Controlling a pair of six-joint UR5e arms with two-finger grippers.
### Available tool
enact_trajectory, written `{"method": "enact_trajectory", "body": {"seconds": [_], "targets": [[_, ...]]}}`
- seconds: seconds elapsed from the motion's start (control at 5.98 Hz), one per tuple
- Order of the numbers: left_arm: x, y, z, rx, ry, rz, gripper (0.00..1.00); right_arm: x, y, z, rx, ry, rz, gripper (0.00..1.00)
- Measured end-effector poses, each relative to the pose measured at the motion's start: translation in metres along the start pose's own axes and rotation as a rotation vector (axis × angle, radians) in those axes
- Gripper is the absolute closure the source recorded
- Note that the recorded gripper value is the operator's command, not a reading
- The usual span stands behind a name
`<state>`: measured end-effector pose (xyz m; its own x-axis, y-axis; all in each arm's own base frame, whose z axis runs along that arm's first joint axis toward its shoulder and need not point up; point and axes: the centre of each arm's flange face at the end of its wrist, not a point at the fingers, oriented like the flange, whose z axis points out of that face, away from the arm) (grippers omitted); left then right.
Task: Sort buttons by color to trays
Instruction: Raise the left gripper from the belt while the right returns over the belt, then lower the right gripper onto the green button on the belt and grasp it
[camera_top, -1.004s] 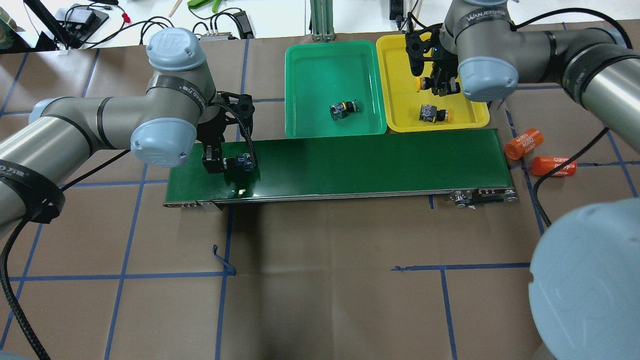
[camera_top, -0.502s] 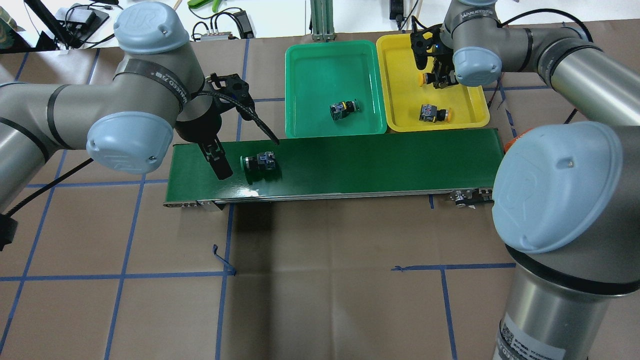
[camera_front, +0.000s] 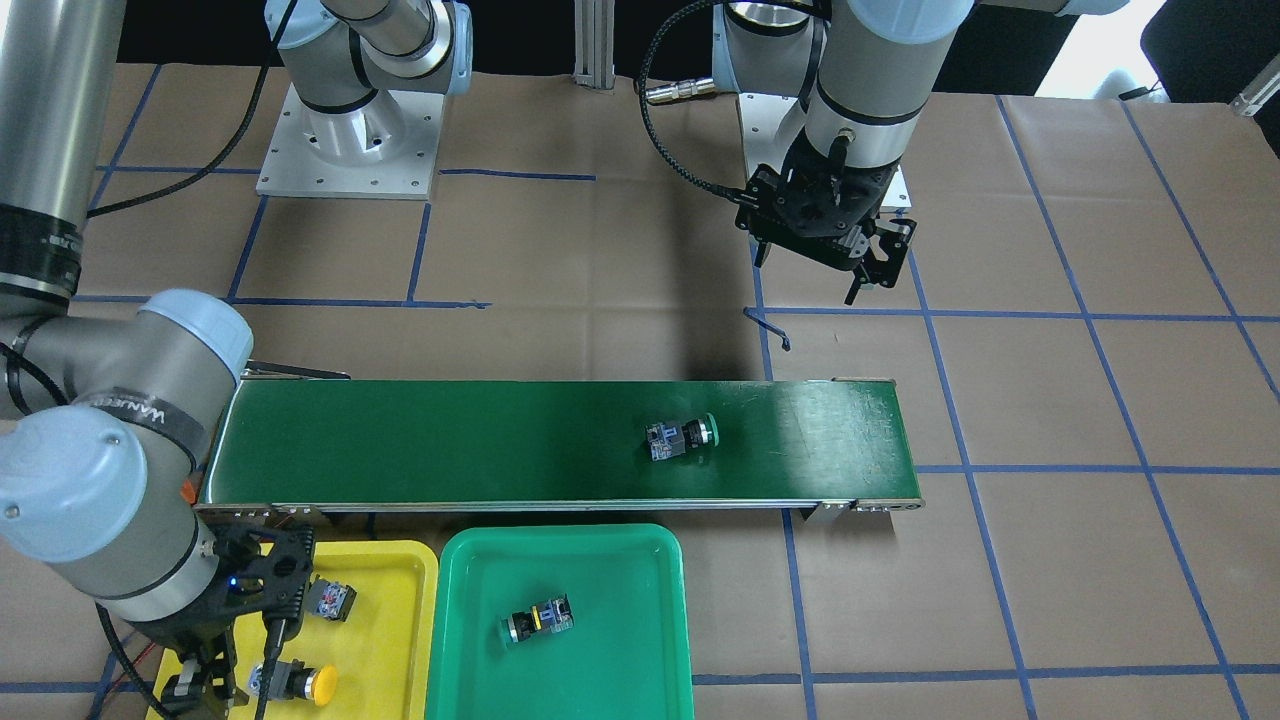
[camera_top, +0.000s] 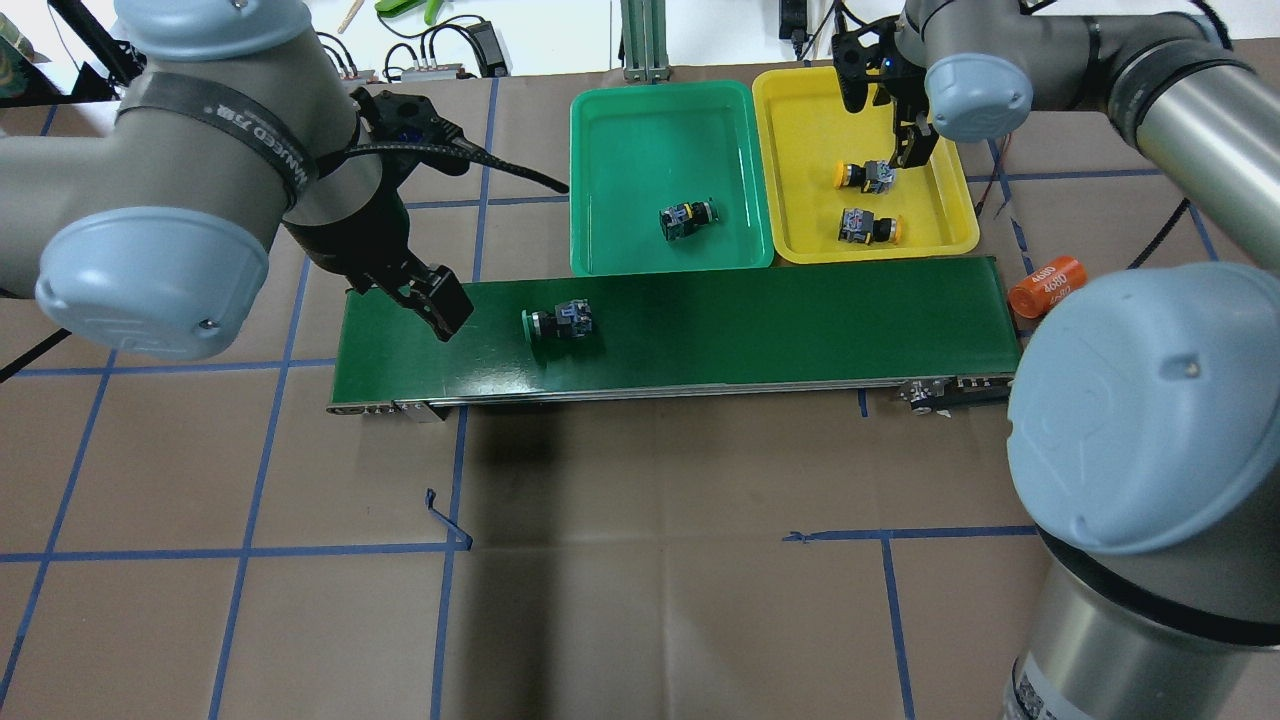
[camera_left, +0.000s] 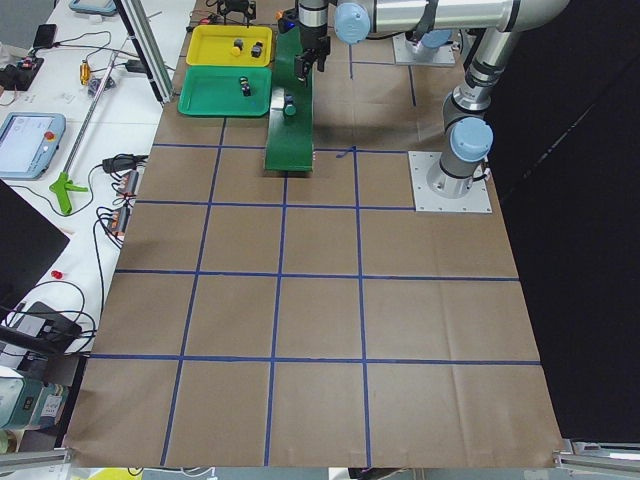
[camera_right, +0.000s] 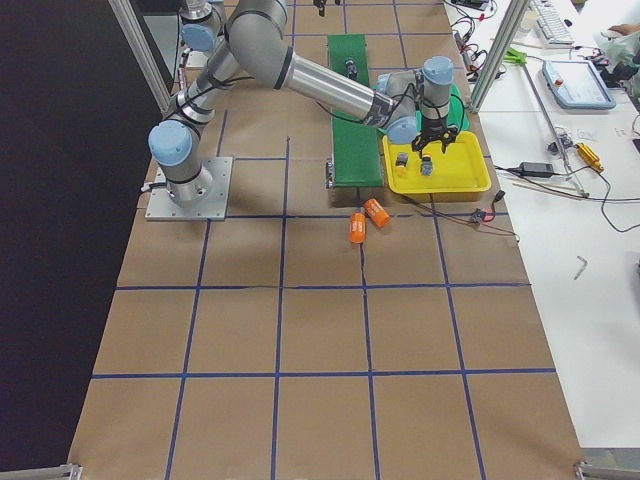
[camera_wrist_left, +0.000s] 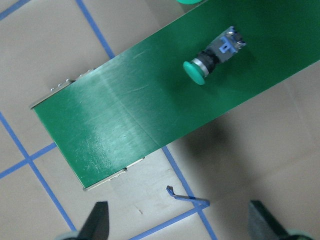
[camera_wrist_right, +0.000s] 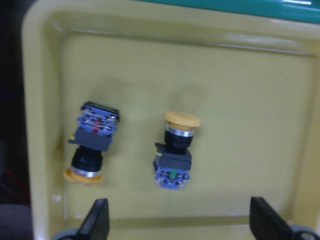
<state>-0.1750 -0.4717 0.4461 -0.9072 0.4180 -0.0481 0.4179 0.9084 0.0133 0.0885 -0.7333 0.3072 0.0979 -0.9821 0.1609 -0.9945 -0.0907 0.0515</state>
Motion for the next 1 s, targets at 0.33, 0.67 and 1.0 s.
{"method": "enact_trajectory", "body": {"seconds": [0.33, 0.67, 1.0], "targets": [[-0.011, 0.004, -0.040, -0.002, 0.000, -0.274, 0.02, -0.047, -0.046, -0.071, 0.036, -0.138, 0.008, 0.00], [-0.016, 0.012, -0.052, -0.007, 0.002, -0.475, 0.02, -0.088, -0.135, -0.079, 0.043, -0.178, 0.022, 0.00], [-0.016, 0.012, -0.053, -0.013, 0.004, -0.502, 0.02, -0.115, -0.197, -0.060, 0.083, -0.166, 0.049, 0.00]]}}
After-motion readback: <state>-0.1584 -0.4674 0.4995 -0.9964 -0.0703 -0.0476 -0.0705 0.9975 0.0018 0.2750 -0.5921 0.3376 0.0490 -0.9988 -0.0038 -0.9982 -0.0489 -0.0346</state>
